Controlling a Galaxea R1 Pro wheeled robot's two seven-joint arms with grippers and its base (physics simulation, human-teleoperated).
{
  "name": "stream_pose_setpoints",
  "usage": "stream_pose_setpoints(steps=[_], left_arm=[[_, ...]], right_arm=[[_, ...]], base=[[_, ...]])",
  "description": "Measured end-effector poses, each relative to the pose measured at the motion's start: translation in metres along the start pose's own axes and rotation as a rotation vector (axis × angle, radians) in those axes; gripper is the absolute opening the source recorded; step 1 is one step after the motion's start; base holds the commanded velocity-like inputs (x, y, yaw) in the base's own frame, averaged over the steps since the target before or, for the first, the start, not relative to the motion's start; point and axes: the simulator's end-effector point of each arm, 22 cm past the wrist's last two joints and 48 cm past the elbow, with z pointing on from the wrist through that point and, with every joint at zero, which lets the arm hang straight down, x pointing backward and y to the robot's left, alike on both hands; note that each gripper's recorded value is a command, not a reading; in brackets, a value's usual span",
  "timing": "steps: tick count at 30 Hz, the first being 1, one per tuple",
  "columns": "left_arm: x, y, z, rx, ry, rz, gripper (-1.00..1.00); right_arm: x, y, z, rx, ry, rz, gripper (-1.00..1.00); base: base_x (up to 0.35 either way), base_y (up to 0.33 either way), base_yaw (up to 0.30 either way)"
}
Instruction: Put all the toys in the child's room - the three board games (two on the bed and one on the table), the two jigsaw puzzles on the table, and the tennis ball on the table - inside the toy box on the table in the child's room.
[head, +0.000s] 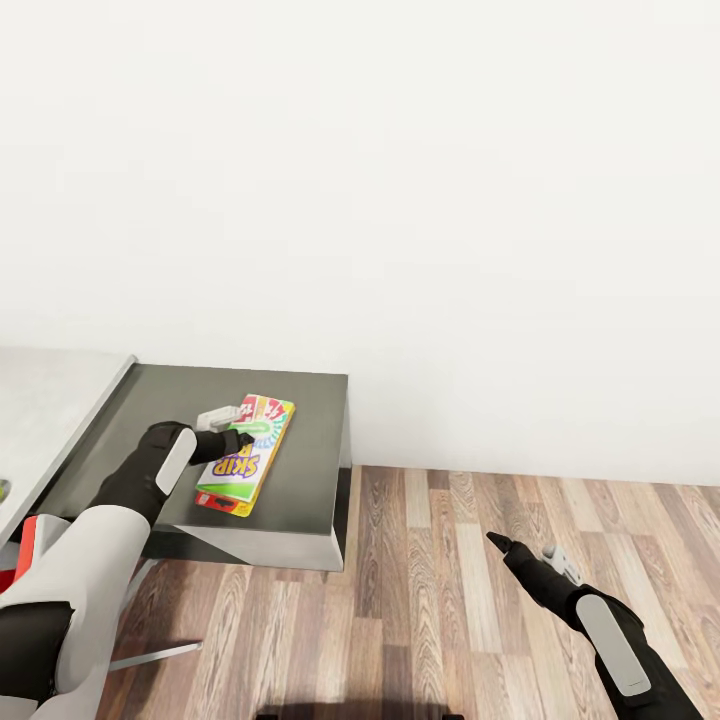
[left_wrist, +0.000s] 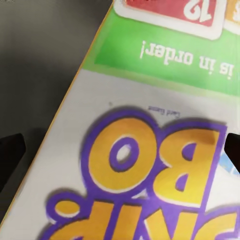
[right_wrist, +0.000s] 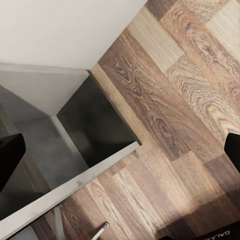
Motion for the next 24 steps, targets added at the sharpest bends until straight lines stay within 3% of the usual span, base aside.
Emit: stream_pose_setpoints(steps=[4, 9, 24], left_arm=[[0.000, -0.005, 0.000, 0.024, 0.002, -0.002, 1.00], [0.001, -0.023, -0.003, 0.122, 0.011, -0.006, 1.00], [0.001, -0.026, -0.003, 0.142, 0.013, -0.004, 1.00]], right_arm=[[0.000, 0.000, 0.000, -0.001, 0.000, 0.000, 1.00], [0.000, 0.000, 0.000, 0.000, 0.000, 0.000, 1.00], [0.000, 0.000, 0.000, 0.000, 0.000, 0.000, 1.00]], base=[[0.000, 0.000, 0.000], [0.000, 0.000, 0.000], [0.000, -0.072, 0.000]])
